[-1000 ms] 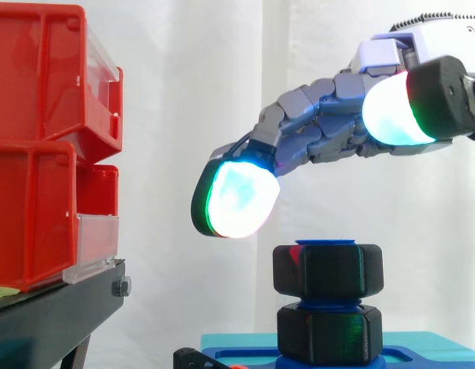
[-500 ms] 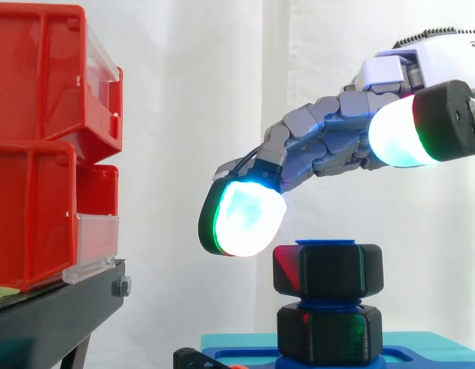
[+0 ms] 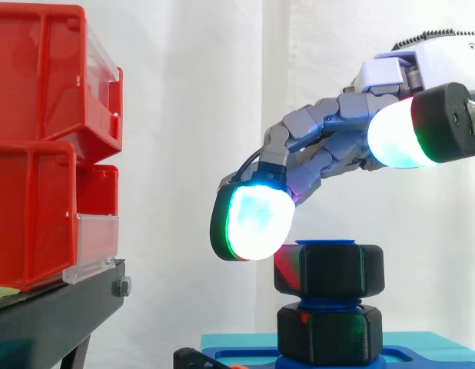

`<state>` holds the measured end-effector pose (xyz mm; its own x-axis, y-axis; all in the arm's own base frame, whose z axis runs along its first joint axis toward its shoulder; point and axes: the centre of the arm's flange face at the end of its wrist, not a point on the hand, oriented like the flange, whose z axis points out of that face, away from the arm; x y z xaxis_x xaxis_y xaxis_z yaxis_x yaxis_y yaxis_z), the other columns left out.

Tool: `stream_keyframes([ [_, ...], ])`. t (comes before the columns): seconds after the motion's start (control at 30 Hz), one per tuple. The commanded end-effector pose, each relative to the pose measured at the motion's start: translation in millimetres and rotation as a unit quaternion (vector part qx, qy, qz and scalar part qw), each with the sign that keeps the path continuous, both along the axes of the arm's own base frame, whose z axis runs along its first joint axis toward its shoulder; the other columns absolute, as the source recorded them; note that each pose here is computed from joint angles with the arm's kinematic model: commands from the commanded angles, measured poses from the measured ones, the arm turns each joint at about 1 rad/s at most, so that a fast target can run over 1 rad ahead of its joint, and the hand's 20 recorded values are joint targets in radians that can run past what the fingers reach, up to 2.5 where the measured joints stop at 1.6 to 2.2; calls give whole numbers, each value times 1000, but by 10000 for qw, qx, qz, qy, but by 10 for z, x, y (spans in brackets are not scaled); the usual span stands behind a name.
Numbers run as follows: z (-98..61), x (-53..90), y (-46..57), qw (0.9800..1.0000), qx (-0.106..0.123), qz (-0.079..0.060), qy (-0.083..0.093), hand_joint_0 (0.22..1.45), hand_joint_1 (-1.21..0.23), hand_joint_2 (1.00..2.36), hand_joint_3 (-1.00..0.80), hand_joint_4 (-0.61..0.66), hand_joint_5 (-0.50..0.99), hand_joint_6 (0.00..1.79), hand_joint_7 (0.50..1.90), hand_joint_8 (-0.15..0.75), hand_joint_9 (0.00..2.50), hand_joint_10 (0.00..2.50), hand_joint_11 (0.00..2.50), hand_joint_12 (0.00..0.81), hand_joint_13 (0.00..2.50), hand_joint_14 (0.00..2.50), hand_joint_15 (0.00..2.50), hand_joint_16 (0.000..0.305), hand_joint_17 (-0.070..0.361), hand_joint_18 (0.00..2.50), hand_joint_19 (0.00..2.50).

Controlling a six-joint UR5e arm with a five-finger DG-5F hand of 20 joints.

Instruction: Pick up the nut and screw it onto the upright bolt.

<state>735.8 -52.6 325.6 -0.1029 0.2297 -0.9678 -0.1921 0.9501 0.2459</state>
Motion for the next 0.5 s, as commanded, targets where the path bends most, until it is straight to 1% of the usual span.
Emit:
stream_keyframes([
  [0.0,2,-2,-24,10000,1,-6,-2,451,-269,1000,-500,173,-60,504,875,264,654,0,0,390,256,0,0,50,113,0,0],
  [0.07,-5,-8,-57,10000,-7,-21,4,454,-265,1000,-500,196,-42,504,917,265,707,0,0,382,303,0,0,47,106,0,0],
  [0.13,2,-6,-54,10000,-6,-6,-3,459,-264,1000,-500,202,-30,505,955,267,738,0,0,373,332,0,0,45,101,0,0],
  [0.17,4,-7,-86,10000,-5,-21,-11,464,-262,1000,-500,197,-16,505,1002,266,786,0,0,368,358,0,0,44,98,34,0],
  [0.2,4,-10,-106,10000,-4,-21,-11,465,-262,1000,-500,194,-13,505,1007,267,793,0,0,367,362,0,0,44,98,33,0],
  [0.27,-2,-14,-124,10000,-3,-14,-11,469,-260,1000,-500,198,2,505,1054,261,855,0,0,360,417,0,0,41,93,75,0],
  [0.3,4,-17,-166,10000,-17,-28,-14,472,-259,1000,-500,203,13,505,1081,262,911,0,0,352,438,0,0,41,91,128,0],
  [0.37,1,-25,-195,10000,-24,-28,0,477,-259,1000,-500,233,33,505,1136,254,1000,0,0,339,497,0,0,38,86,185,0],
  [0.4,1,-25,-195,10000,-24,-28,0,482,-260,1000,-500,229,48,505,1190,243,1097,0,0,329,546,0,0,37,83,231,0],
  [0.43,0,-34,-257,10000,-30,-43,6,485,-261,1000,-500,221,62,505,1248,244,1171,0,0,317,604,0,0,35,80,292,0],
  [0.47,0,-36,-267,10000,-38,-42,5,489,-261,1000,-500,205,75,505,1300,234,1219,0,0,308,645,0,0,34,76,331,0],
])
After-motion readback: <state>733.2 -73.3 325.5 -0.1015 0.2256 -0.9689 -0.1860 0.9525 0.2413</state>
